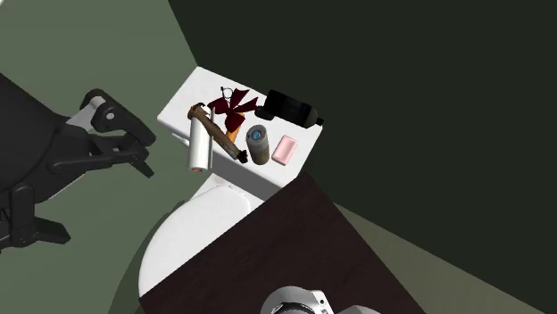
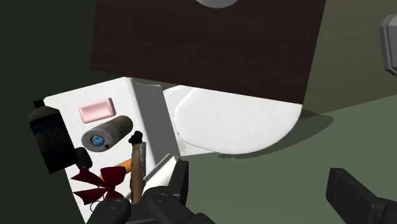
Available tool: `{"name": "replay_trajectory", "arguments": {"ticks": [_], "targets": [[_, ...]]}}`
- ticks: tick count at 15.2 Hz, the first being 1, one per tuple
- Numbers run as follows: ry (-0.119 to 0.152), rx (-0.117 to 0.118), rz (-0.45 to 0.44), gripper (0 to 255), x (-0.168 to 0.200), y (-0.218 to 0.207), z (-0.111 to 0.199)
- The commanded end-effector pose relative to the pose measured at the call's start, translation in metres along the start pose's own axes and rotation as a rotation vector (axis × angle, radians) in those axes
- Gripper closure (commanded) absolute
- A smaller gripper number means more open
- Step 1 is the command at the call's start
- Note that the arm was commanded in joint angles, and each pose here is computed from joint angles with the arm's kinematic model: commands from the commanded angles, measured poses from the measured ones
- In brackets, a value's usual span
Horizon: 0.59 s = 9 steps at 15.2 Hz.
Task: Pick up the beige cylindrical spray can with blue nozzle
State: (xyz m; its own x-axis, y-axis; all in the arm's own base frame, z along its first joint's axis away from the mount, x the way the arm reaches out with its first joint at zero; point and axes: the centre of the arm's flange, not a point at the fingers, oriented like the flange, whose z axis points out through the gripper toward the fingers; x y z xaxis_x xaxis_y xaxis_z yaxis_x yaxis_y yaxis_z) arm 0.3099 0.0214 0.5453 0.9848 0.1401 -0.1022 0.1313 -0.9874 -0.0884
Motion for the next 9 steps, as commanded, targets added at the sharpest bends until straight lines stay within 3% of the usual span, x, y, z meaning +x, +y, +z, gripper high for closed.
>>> {"name": "replay_trajectory", "arguments": {"ticks": [1, 9], "targets": [[0.0, 0.0, 0.0, 0, 0.0, 0.0, 0.0], [-0.033, -0.055, 0.031, 0, 0.036, 0.056, 0.078]]}}
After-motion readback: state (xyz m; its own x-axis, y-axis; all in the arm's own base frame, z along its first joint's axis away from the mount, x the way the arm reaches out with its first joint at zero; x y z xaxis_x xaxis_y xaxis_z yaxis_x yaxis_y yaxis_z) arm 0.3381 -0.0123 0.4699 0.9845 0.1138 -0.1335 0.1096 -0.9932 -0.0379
